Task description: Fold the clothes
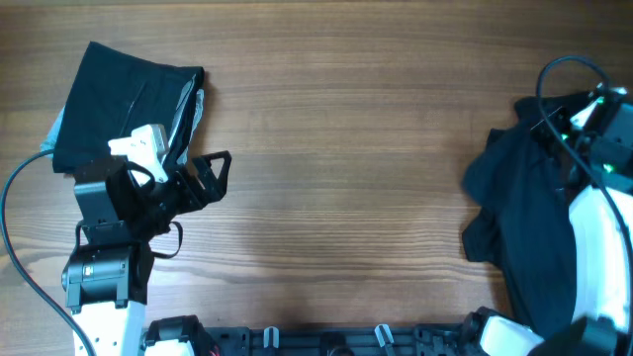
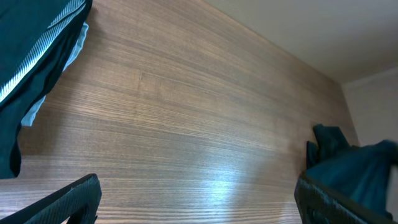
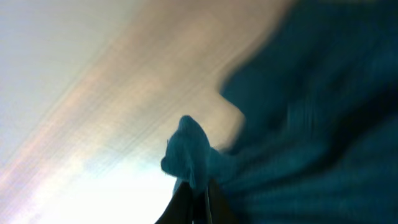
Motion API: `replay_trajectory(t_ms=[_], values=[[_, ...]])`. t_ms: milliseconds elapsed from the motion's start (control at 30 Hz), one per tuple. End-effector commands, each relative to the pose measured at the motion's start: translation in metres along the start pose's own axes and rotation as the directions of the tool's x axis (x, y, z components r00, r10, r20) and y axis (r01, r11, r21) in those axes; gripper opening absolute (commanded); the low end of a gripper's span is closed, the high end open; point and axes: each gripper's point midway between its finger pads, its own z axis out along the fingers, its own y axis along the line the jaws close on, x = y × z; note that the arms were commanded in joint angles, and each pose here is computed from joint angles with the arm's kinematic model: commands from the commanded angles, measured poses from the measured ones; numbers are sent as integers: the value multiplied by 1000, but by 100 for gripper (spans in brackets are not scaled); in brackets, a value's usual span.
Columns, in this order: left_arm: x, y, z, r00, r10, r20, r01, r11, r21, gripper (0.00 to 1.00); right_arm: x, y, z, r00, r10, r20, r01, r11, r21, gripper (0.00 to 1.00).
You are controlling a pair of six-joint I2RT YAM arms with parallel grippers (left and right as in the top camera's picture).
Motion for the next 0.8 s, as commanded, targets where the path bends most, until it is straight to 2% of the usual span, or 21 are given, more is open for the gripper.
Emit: replay_trajectory(t_ms=[0, 67, 100, 133, 167, 200, 267, 333, 367, 400, 433, 467, 533, 567, 633, 700, 767], values=[[-5, -8, -3, 1000, 7, 10, -7, 1000, 25, 100, -36, 51, -52, 980, -107, 170, 139, 972, -191, 4], [-6, -8, -3, 1000, 8, 12, -8, 1000, 26, 100, -38, 63, -59, 980, -90, 178, 134, 959, -249, 4], [-7, -10, -3, 1000, 11, 15, -11, 999, 33, 100, -32, 78, -64, 983, -97, 156, 145, 931, -336, 4], [-11, -15, -4, 999, 24, 34, -25, 998, 55, 100, -25, 103, -72, 989, -91, 120, 137, 876, -462, 4], [-21, -21, -7, 996, 43, 77, -48, 996, 74, 100, -10, 144, -87, 991, -109, 82, 137, 784, -606, 4], [-28, -27, -12, 992, 60, 112, -70, 994, 86, 100, 6, 171, -97, 989, -136, 50, 134, 726, -675, 4], [-36, -35, -22, 986, 78, 146, -92, 991, 96, 99, 79, 241, -122, 959, -283, -11, 166, 592, -788, 4], [-39, -37, -25, 983, 93, 161, -110, 989, 95, 99, 172, 292, -146, 902, -432, -23, 232, 527, -818, 4], [-40, -37, -25, 982, 94, 161, -110, 989, 95, 99, 208, 301, -149, 876, -481, -31, 262, 530, -807, 9], [-40, -37, -25, 982, 101, 162, -117, 989, 94, 99, 233, 303, -142, 850, -527, -7, 333, 547, -769, 52], [-39, -37, -25, 980, 118, 161, -133, 987, 90, 98, 238, 296, -127, 837, -546, 27, 408, 592, -695, 58], [-37, -36, -25, 981, 116, 154, -131, 988, 88, 98, 224, 289, -118, 847, -529, 55, 438, 635, -637, 62], [-31, -33, -22, 984, 130, 126, -140, 987, 78, 96, 180, 273, -112, 872, -482, 80, 443, 709, -549, 65], [-22, -32, -14, 984, 159, 80, -165, 983, 79, 95, 142, 254, -115, 893, -442, 82, 423, 762, -490, 65], [5, -30, 24, 973, 218, -73, -213, 975, 66, 91, 115, 229, -124, 880, -468, 82, 450, 767, -457, 66], [43, -34, 96, 921, 316, -226, -311, 949, 60, 88, 122, 206, -124, 870, -492, 2, 445, 785, -431, 65], [67, -41, 161, 889, 379, -255, -375, 925, 66, 81, 134, 194, -120, 858, -511, -61, 446, 797, -407, 65]])
